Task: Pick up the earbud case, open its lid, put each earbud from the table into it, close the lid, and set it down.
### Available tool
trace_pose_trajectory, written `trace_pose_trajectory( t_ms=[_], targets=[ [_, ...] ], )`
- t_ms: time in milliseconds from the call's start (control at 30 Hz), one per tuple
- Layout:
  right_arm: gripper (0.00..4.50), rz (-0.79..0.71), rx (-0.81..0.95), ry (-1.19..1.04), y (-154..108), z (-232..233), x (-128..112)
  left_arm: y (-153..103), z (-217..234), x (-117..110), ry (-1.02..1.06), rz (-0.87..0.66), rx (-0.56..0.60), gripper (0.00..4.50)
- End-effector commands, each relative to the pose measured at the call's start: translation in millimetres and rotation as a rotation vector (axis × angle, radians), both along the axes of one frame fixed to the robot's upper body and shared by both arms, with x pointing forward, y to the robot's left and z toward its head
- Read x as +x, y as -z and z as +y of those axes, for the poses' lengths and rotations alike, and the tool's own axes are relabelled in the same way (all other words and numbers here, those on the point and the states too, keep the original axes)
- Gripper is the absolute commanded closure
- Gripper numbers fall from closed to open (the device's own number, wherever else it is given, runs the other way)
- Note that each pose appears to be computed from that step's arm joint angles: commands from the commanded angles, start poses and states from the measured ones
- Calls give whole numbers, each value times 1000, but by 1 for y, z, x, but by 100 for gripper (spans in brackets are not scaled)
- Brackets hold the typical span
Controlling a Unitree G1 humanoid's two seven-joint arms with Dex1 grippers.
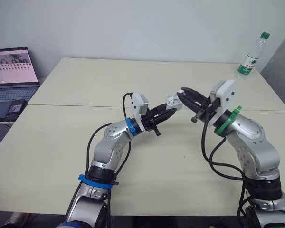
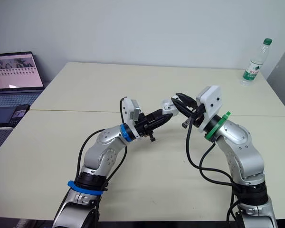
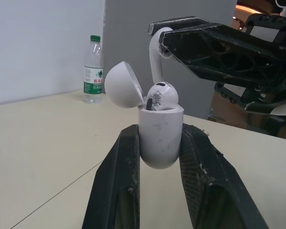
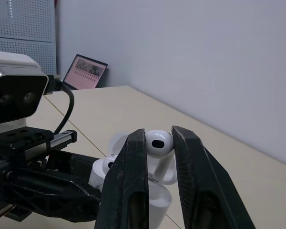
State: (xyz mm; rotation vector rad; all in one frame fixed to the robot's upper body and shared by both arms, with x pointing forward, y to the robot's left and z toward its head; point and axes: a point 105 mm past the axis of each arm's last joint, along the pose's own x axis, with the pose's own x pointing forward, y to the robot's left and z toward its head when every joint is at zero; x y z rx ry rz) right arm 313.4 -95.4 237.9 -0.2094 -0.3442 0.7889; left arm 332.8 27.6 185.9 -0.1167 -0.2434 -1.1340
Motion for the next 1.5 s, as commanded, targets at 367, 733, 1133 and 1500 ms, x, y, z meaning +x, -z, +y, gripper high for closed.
trace_pose_trajectory(
  t_ms=[367, 733, 1133, 1500],
  targets=[
    [411, -51, -47, 34, 6, -7, 0, -16, -1, -4, 8, -59, -23, 372],
    [234, -14, -56, -3, 8, -4, -4, -12, -1, -4, 4, -57, -15, 372],
    [4, 118, 189, -65, -41, -36, -6, -6, 7, -7, 41, 10, -15, 372],
    [245, 575, 85, -107, 23, -53, 10, -11, 14, -41, 386, 279, -103, 372]
  ],
)
